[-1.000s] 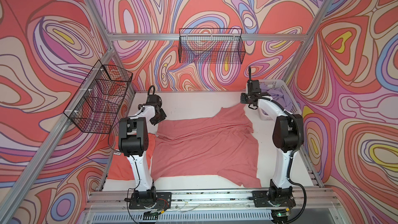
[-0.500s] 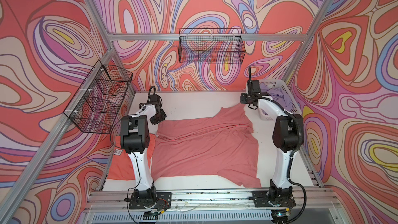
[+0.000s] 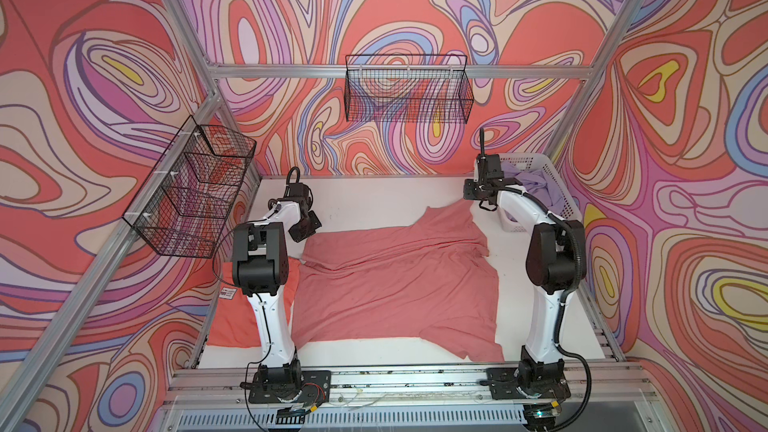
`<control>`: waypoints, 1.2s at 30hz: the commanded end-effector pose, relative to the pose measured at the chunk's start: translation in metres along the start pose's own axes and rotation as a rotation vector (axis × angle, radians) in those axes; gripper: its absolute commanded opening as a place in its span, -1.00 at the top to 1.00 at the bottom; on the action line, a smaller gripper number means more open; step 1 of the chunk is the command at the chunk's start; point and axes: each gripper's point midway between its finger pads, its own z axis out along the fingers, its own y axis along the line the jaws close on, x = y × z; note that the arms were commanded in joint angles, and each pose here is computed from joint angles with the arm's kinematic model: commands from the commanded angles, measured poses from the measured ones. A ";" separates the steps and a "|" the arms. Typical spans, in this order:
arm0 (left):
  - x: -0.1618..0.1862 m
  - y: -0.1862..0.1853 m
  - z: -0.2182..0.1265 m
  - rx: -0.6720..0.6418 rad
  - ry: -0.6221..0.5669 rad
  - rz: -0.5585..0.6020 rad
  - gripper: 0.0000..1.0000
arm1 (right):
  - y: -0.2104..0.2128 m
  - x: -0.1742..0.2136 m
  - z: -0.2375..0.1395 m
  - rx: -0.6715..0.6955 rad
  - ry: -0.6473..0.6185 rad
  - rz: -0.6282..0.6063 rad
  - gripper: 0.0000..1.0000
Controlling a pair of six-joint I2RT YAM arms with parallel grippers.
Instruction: Fold and stack the t-shirts
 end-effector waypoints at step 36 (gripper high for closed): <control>-0.120 -0.123 -0.087 0.513 -0.323 -0.147 1.00 | -0.048 -0.116 -0.026 0.051 -0.301 0.095 1.00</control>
